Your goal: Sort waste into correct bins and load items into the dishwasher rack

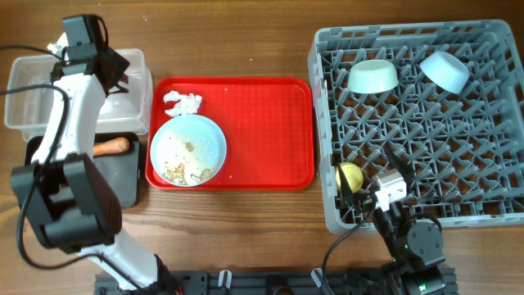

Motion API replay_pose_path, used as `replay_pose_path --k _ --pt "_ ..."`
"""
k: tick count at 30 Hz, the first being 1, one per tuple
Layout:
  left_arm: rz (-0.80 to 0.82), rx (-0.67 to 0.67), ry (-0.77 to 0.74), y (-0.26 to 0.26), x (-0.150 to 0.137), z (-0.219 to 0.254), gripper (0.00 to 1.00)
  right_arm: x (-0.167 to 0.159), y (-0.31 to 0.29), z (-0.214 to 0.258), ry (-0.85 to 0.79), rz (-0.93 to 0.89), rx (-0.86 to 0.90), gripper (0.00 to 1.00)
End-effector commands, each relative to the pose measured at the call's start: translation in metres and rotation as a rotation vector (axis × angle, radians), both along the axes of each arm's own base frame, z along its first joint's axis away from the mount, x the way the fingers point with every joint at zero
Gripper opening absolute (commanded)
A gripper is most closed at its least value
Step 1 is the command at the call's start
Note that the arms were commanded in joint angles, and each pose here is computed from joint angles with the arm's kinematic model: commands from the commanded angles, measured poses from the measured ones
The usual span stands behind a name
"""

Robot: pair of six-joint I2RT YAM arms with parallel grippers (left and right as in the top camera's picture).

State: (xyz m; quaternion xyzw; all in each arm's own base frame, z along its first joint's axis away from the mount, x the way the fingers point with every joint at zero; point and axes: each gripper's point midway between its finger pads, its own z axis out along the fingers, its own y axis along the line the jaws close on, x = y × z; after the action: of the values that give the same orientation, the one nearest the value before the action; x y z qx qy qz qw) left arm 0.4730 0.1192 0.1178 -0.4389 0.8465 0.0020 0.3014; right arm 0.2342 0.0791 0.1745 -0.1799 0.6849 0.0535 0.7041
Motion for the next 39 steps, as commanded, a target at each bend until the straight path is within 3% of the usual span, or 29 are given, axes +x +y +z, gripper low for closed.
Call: replay_pose_path --k 1,3,7,9,11,17,18,19,20,24,28,32,33,35,37,39 --pt "-0.133 -0.175 -0.084 -0.042 0.011 0.02 0.74 0.0 -0.002 0.002 -0.012 -0.011 0.0 1.0" --pt "-0.247 -0.196 -0.105 -0.075 0.01 0.036 0.73 0.0 -0.002 0.002 -0.011 -0.011 0.001 1.0" --pt "-0.492 0.025 0.006 -0.129 0.003 0.026 0.73 0.0 -0.002 0.002 -0.012 -0.011 0.0 1.0" --pt "-0.514 0.177 0.1 -0.137 -0.002 0.007 0.76 0.0 -0.002 0.002 -0.011 -0.011 0.001 1.0" --pt "-0.523 0.246 0.169 -0.146 -0.004 -0.017 0.75 0.0 -0.002 0.002 -0.011 -0.011 0.001 1.0" --pt "-0.539 0.229 0.355 -0.149 -0.019 -0.089 0.7 0.0 -0.002 0.002 -0.011 -0.011 0.001 1.0" --pt "-0.539 0.228 0.357 -0.149 -0.019 -0.09 0.64 0.0 -0.002 0.002 -0.012 -0.011 0.0 1.0" --pt "-0.538 0.229 0.347 -0.149 -0.017 -0.087 0.49 0.0 -0.002 0.002 -0.012 -0.011 0.0 1.0" --pt "-0.539 0.227 0.327 -0.151 -0.012 -0.077 0.04 0.0 -0.002 0.002 -0.012 -0.011 0.0 1.0" --pt "-0.588 0.101 0.152 -0.173 0.014 -0.012 0.04 0.0 -0.002 0.002 -0.012 -0.011 0.0 1.0" --pt "-0.443 0.056 0.012 -0.137 0.019 0.054 0.04 0.0 -0.002 0.002 -0.012 -0.011 0.0 1.0" --pt "-0.179 0.065 0.022 -0.045 0.005 0.061 0.04 0.0 -0.002 0.002 -0.011 -0.011 0.001 1.0" --pt "-0.153 0.057 0.03 -0.031 0.004 0.055 0.09 0.0 -0.002 0.002 -0.011 -0.011 0.001 1.0" --pt "-0.134 0.034 0.063 -0.012 0.003 0.037 0.55 0.0 -0.002 0.002 -0.012 -0.011 0.0 1.0" --pt "-0.204 0.009 0.089 -0.017 0.002 0.029 0.71 0.0 -0.002 0.002 -0.011 -0.011 0.001 1.0" --pt "-0.228 0.013 0.103 -0.024 -0.002 0.032 0.76 0.0 -0.002 0.002 -0.011 -0.011 0.001 1.0"
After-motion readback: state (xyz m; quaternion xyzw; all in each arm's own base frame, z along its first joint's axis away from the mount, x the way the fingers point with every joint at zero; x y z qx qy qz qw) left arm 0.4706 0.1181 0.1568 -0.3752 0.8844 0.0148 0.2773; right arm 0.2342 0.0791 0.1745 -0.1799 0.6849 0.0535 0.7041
